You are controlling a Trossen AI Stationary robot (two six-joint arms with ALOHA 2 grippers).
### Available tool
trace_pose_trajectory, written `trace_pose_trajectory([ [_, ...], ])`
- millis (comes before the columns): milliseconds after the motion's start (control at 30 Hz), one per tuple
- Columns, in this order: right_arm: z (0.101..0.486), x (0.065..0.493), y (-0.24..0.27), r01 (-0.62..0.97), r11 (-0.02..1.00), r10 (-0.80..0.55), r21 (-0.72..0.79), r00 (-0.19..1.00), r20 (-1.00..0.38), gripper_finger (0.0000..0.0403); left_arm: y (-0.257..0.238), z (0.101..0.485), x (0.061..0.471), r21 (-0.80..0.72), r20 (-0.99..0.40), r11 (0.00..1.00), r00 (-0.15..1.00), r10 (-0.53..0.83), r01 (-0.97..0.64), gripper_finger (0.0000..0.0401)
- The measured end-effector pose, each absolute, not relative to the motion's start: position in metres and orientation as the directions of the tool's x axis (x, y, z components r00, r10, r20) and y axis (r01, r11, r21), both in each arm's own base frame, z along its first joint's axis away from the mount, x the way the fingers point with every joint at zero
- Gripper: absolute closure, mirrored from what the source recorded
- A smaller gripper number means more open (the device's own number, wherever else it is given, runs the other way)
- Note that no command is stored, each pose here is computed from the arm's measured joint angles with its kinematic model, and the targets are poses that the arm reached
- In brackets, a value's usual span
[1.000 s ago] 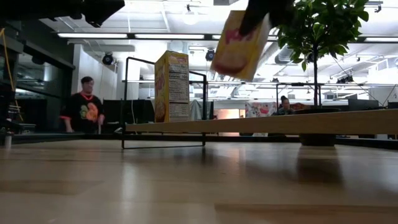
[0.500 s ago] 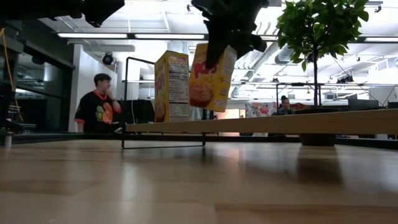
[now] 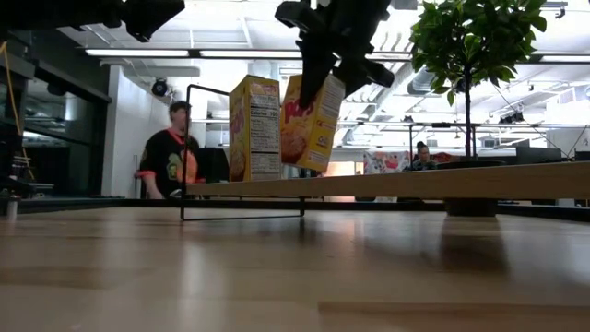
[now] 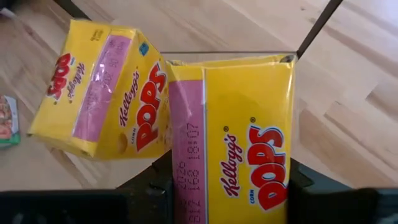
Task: Stack cereal on shelf
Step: Put the yellow cereal box aligned with the other yellow cereal box on the shelf
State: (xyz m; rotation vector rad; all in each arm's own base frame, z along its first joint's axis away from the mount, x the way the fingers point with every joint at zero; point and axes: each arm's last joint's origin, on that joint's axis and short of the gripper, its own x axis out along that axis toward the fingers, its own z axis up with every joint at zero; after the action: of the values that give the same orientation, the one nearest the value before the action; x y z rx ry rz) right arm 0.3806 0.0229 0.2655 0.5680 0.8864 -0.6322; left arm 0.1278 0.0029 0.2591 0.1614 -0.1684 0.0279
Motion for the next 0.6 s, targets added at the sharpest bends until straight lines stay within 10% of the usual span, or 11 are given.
trace_pose_trajectory([
  [600,0.2584,0.3824,0.0216,0.680,0.707,-0.252,0.193,0.497,-0.831,0.0181,0.0029,0.2595,0.1277,0.157,0.174,0.987,0.985,0.014,-0.042,0.0057],
])
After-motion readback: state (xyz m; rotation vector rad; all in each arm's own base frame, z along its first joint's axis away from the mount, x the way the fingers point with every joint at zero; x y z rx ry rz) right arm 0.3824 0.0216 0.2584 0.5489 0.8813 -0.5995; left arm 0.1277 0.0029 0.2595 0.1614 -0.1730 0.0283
